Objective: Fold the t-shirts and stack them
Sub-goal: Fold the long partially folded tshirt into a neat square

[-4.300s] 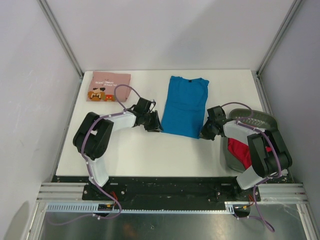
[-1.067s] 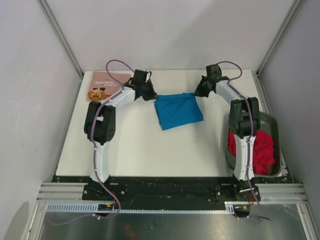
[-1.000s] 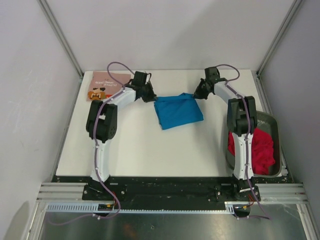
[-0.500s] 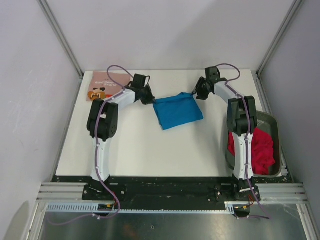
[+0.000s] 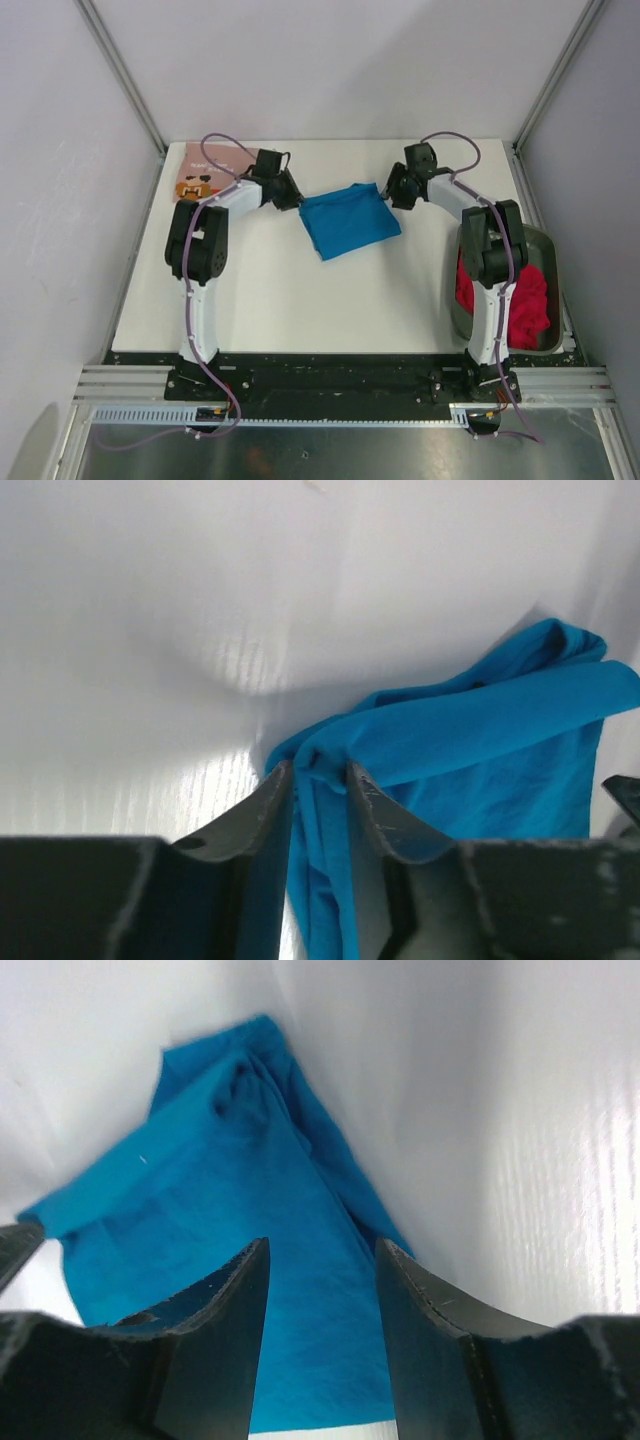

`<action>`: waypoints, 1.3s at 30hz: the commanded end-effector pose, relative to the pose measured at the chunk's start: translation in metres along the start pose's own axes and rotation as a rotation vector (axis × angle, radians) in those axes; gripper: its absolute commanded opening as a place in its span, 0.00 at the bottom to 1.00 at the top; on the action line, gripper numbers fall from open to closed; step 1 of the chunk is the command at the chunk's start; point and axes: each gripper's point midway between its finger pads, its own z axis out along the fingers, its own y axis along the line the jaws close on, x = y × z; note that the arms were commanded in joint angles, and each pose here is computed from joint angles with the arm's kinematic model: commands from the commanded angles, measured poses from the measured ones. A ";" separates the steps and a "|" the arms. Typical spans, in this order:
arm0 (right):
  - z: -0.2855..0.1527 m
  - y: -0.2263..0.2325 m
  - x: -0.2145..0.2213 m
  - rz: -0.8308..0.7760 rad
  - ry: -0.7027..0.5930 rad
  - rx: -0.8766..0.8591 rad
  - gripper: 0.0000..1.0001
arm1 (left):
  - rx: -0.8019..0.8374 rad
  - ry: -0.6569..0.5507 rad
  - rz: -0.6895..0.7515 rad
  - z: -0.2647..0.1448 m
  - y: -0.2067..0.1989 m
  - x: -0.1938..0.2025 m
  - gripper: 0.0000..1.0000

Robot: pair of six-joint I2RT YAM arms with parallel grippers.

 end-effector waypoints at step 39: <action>-0.095 0.004 0.042 -0.081 -0.109 -0.028 0.36 | 0.118 -0.007 0.258 -0.096 -0.060 0.099 0.28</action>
